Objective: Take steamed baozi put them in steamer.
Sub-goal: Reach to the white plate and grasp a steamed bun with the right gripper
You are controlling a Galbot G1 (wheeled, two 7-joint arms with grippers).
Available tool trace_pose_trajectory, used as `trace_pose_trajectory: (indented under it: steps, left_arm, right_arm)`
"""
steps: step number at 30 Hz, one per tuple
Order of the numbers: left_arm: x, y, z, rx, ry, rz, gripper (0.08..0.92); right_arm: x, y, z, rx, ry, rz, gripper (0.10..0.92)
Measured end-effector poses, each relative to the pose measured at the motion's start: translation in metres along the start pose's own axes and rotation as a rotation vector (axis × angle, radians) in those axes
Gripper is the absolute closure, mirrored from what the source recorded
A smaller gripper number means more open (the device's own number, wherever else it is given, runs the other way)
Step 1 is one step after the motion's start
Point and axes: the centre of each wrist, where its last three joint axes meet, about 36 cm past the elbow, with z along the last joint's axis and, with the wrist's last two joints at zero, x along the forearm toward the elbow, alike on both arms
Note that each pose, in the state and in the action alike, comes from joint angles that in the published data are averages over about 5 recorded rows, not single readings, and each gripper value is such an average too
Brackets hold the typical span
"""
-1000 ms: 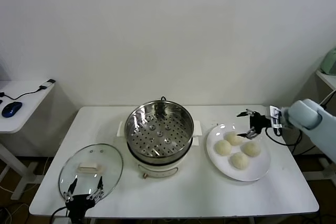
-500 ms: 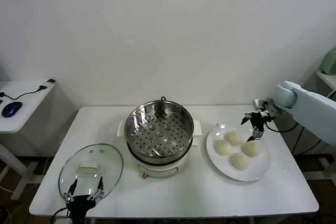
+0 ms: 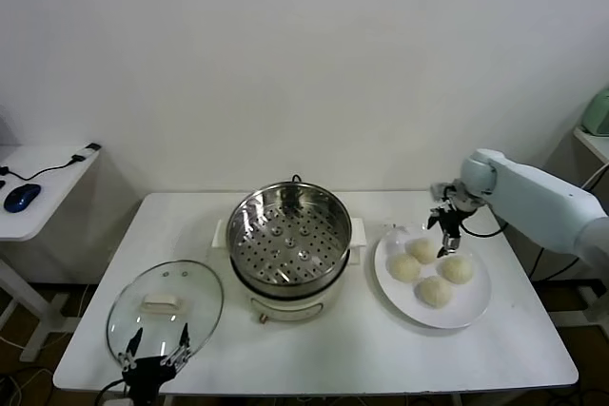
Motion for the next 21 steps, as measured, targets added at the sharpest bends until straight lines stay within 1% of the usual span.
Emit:
trace_pose_trajectory:
  steps: [6,17,21]
  left_arm:
    - [0.000,-0.001,0.001,-0.006,-0.001,0.001,0.177]
    - [0.001,-0.002,0.000,-0.008,-0.006,0.001,0.177]
    - [0.001,-0.002,-0.001,-0.008,-0.008,0.000,0.177]
  right_arm:
    - [-0.013,-0.002,-0.005,-0.009,0.004,0.010,0.202]
    - [-0.026,-0.002,-0.009,-0.020,0.014,0.020,0.364]
    - [-0.025,-0.001,-0.009,-0.021,0.012,0.023,0.376]
